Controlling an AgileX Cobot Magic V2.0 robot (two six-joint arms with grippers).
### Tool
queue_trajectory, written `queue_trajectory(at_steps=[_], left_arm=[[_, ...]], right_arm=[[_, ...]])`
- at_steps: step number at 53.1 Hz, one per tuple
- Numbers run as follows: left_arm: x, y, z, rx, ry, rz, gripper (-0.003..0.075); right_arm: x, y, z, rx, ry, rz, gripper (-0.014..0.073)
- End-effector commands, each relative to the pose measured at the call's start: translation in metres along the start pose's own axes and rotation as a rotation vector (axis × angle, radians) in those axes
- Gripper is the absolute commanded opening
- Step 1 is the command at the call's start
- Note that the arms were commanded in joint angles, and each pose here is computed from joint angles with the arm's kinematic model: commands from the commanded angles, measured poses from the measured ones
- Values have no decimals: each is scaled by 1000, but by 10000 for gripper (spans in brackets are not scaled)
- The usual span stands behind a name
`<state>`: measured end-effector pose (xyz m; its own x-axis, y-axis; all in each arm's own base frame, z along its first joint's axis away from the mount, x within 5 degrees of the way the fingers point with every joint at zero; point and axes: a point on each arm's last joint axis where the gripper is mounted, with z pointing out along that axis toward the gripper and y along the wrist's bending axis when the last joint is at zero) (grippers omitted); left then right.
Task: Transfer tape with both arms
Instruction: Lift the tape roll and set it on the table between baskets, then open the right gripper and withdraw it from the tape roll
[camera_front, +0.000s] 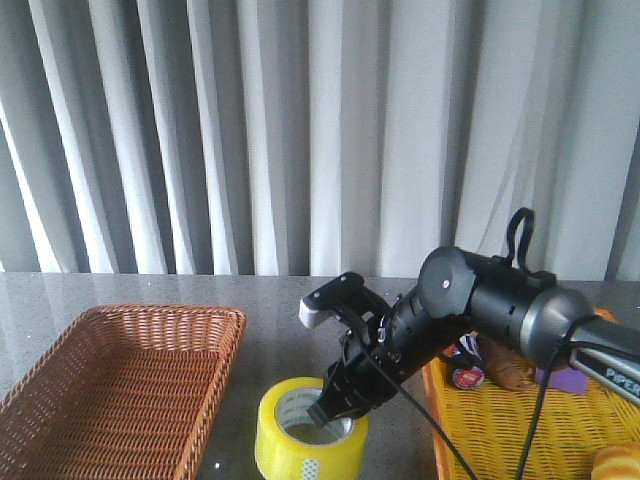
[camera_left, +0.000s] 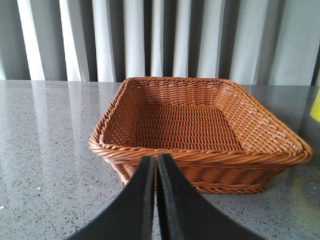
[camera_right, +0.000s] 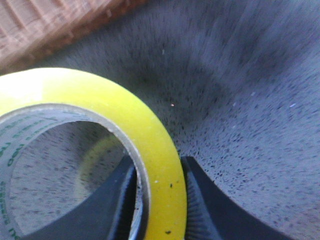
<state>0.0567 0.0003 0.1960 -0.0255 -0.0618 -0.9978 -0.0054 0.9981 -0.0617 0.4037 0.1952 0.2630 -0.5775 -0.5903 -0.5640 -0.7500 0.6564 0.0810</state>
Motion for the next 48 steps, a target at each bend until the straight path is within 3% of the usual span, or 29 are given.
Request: queue_trajectory(at_steps=[1, 10, 28, 34, 41, 48], left_arm=[[-17, -1, -3, 10, -113, -10, -6], [-17, -1, -3, 10, -113, -10, -6], [-17, -1, -3, 10, -113, -10, -6], [-17, -1, -3, 10, -113, -10, -6], [-17, -1, -3, 10, -113, -10, -6], [-17, -1, -3, 10, -113, -10, -6]], right_arm=[[-14, -2, -14, 39, -93, -10, 8], [-8, -4, -2, 19, -51, 2, 78], [-6, -6, -1, 39, -32, 26, 377], [-8, -6, -7, 55, -43, 36, 433], [-17, -1, -41, 86, -117, 42, 436], [-26, 12, -109, 139, -252, 25, 421]])
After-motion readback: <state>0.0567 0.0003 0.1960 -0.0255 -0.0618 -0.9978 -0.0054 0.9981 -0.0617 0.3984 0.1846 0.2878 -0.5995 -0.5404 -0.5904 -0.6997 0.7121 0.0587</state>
